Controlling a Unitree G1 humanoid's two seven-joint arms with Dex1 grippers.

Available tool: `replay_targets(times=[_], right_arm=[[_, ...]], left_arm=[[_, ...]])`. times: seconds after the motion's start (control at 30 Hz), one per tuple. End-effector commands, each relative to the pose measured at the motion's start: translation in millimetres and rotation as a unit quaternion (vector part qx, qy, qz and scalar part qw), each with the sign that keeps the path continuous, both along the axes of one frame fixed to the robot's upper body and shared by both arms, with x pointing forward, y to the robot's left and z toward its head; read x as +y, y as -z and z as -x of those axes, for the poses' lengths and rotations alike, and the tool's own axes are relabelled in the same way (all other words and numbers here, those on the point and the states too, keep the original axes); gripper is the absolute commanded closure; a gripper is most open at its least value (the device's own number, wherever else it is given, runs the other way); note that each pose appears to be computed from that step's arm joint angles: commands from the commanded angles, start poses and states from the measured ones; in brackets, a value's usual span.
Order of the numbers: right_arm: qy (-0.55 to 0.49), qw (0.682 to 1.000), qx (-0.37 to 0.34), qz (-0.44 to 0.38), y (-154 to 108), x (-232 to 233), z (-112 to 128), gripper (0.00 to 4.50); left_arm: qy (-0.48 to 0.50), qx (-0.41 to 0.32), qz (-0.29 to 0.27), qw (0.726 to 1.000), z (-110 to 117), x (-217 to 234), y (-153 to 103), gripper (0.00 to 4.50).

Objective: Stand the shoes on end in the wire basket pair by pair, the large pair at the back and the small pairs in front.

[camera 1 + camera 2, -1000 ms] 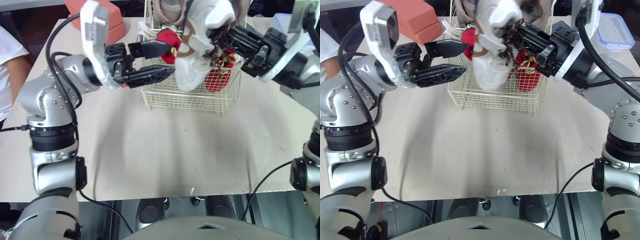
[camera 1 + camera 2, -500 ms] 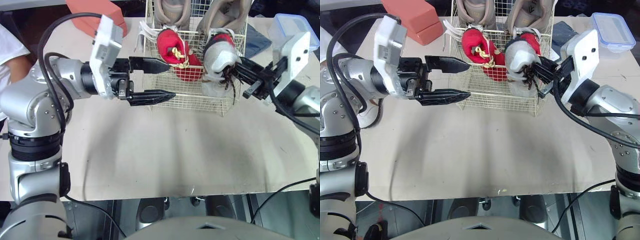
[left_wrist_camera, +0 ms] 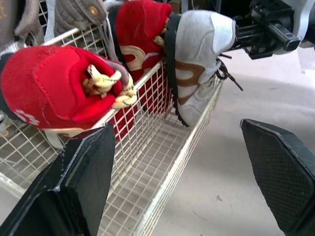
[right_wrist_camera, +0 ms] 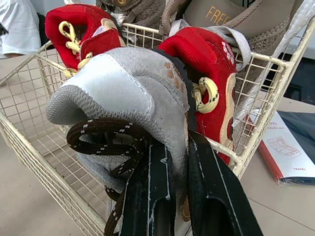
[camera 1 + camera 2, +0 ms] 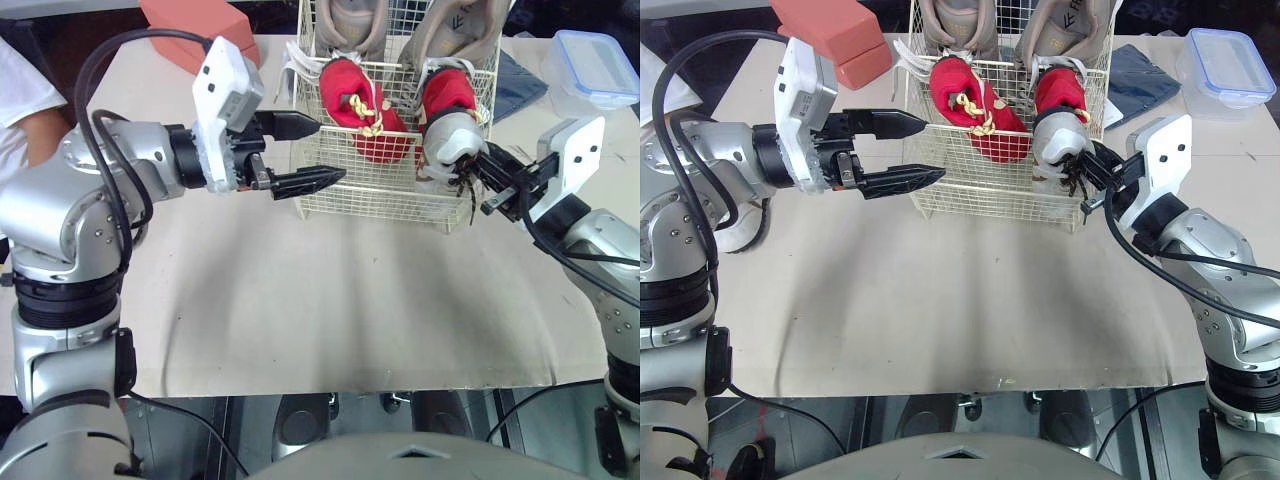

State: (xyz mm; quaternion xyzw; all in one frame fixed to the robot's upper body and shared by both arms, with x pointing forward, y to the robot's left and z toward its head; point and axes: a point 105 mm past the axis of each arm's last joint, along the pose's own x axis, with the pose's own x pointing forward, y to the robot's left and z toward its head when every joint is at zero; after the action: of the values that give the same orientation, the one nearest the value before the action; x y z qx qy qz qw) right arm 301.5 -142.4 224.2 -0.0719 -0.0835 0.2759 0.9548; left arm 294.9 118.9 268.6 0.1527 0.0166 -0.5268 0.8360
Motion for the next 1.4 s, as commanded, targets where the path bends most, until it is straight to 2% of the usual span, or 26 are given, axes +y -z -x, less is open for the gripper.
replay_targets(times=[0.03, 0.07, 0.1, 0.13, 0.2, 0.33, 0.4, 0.5, 0.57, 0.7, 0.83, 1.07, 1.17, 1.4], right_arm=[[0.005, 1.0, 0.006, 0.013, 6.4, -6.4, 0.5, 4.5], [0.002, 1.0, 0.007, 0.017, 6.3, -6.8, 1.4, 4.5], [-0.002, 1.0, 0.007, 0.021, 5.5, -7.5, 2.1, 3.79], [-0.005, 1.0, 0.006, 0.019, 2.9, -8.6, 2.9, 3.52], [-0.015, 1.0, 0.006, 0.019, -1.0, -10.0, 4.2, 2.65], [-0.024, 0.999, 0.008, 0.038, -5.8, -18.0, 6.9, 0.72], [-0.039, 0.998, 0.014, 0.054, -9.9, -25.0, 11.7, 0.06], [-0.068, 0.995, 0.017, 0.072, -19.9, -29.3, 21.1, 0.06], [-0.109, 0.99, -0.01, 0.091, -36.1, -23.0, 30.7, 0.06], [-0.189, 0.975, -0.073, 0.087, -72.6, 6.8, 42.1, 0.06], [-0.257, 0.957, -0.105, 0.088, -90.3, 44.8, 43.0, 0.06], [-0.319, 0.935, -0.121, 0.096, -90.1, 83.1, 39.4, 0.06], [-0.33, 0.932, -0.119, 0.093, -88.6, 89.0, 38.3, 0.06], [-0.349, 0.926, -0.104, 0.096, -79.7, 93.3, 36.7, 0.06]], left_arm=[[0.005, -0.022, 0.0, 1.0, 8.7, -0.8, -9.1, 0.08], [0.01, -0.022, 0.002, 1.0, 10.1, -1.5, -9.2, 0.08], [0.013, -0.023, 0.005, 1.0, 11.1, -1.9, -10.0, 0.0], [0.013, -0.025, 0.008, 1.0, 11.3, -1.6, -11.0, 0.0], [0.01, -0.028, 0.009, 1.0, 10.3, -0.2, -11.6, 0.0], [0.002, -0.031, 0.013, 0.999, 8.0, 3.7, -11.6, 0.0], [-0.009, -0.04, 0.014, 0.999, 6.4, 10.5, -13.3, 0.0], [-0.026, -0.048, 0.028, 0.998, 5.0, 23.7, -18.7, 0.0], [-0.048, -0.052, 0.036, 0.997, 3.2, 37.7, -20.9, 0.0], [-0.114, -0.071, 0.074, 0.988, -9.1, 75.2, -24.8, 0.0], [-0.213, -0.098, 0.09, 0.968, -26.9, 122.9, -17.8, 0.0], [-0.336, -0.105, 0.092, 0.931, -28.5, 190.3, 2.9, 0.0], [-0.38, -0.103, 0.125, 0.911, -24.9, 213.7, 5.6, 0.0], [-0.506, -0.063, 0.151, 0.847, -4.9, 293.7, 30.3, 0.0]])
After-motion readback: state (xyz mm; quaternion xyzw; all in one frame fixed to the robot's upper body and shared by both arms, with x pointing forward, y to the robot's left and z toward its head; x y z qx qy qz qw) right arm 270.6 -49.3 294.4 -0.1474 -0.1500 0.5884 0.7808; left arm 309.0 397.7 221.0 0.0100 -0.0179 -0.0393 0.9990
